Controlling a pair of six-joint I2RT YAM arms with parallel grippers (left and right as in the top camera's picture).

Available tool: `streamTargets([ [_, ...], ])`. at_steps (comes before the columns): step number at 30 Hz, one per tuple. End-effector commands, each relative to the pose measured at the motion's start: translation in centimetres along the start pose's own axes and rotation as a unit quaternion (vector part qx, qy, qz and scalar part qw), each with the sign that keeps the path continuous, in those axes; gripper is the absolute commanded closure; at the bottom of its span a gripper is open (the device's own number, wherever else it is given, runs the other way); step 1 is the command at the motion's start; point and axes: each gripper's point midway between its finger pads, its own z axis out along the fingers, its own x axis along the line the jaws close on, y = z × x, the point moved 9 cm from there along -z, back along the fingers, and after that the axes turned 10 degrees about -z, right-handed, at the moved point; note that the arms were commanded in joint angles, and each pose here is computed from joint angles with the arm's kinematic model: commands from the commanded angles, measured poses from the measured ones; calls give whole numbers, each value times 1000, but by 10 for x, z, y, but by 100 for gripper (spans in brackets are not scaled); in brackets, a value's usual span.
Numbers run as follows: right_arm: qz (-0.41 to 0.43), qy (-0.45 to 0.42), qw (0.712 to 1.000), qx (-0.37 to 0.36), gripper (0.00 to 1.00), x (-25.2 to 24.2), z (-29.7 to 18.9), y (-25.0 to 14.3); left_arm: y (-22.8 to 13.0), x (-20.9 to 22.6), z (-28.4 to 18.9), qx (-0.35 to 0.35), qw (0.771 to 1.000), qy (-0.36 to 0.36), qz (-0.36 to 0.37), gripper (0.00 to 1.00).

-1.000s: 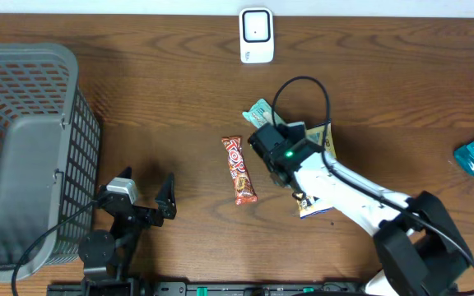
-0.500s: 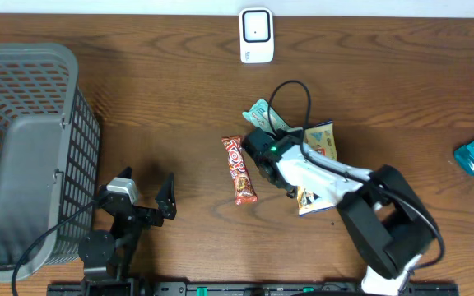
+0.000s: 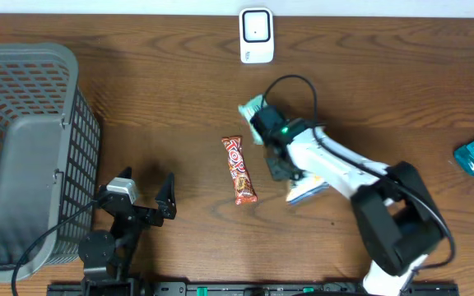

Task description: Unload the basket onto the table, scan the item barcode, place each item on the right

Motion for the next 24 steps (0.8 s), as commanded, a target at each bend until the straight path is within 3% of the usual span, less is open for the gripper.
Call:
streamTargets([
  [1,-107,382,915,-71,99,53,-57,8,-10,3,1,19,1000,4,-10,2],
  [6,-105,476,863,-131,99,40,-102,6,-10,3,1,19,1000,4,-10,2],
  [13,-98,654,736,-147,99,33,-135,2,-10,3,1,19,1000,4,-10,2],
  [16,-98,692,699,-152,99,30,-143,2,-10,3,1,19,1000,4,-10,2],
  [20,-84,728,666,-142,99,25,-151,1,-10,3,1,19,1000,4,-10,2],
  [24,-35,737,667,-103,93,18,-150,2,-10,3,1,19,1000,4,-10,2],
])
